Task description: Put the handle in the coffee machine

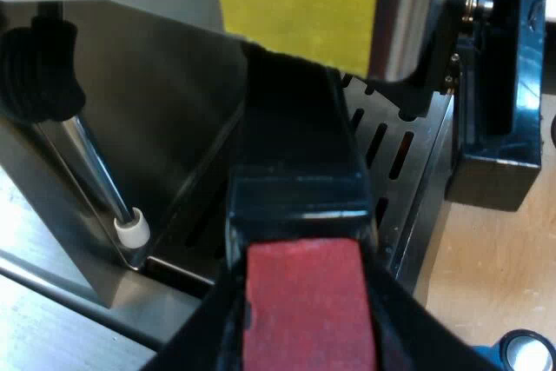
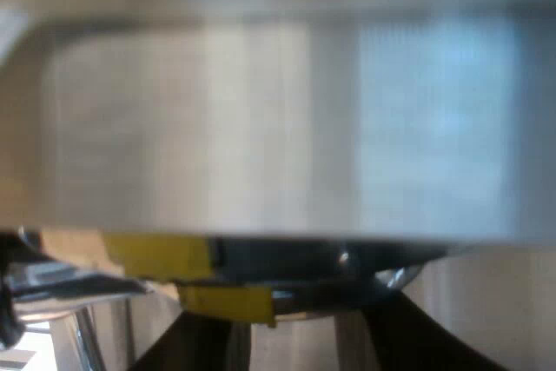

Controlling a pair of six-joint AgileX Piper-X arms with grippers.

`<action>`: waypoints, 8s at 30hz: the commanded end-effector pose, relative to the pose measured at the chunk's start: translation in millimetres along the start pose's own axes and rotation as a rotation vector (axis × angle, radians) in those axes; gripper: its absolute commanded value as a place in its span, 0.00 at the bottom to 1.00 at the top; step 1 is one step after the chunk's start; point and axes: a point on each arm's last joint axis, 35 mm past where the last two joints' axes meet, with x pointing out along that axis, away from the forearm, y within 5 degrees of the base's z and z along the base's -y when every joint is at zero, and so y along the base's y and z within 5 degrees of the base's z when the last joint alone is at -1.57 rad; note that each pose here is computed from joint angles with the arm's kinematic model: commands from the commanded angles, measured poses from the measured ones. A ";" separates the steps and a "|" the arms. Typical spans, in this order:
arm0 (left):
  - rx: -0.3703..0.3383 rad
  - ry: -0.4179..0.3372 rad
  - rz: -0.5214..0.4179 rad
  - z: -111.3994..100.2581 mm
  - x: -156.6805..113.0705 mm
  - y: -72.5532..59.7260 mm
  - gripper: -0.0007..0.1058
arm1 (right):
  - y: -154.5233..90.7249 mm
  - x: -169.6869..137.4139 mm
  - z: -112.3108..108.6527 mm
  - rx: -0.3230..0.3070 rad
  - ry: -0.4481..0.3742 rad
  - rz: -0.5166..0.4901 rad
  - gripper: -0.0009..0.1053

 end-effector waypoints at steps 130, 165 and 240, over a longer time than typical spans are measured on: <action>0.050 0.222 0.269 38.7 -43.4 18.0 0.02 | -13.9 0.0 29.5 0.182 -0.183 -0.071 0.26; 0.037 0.225 0.197 33.6 -42.1 11.0 0.02 | -13.9 0.0 29.5 0.182 -0.183 -0.071 0.26; -0.146 0.173 -0.098 22.3 -32.8 -16.2 0.01 | -9.9 0.4 23.8 0.127 -0.137 -0.053 0.26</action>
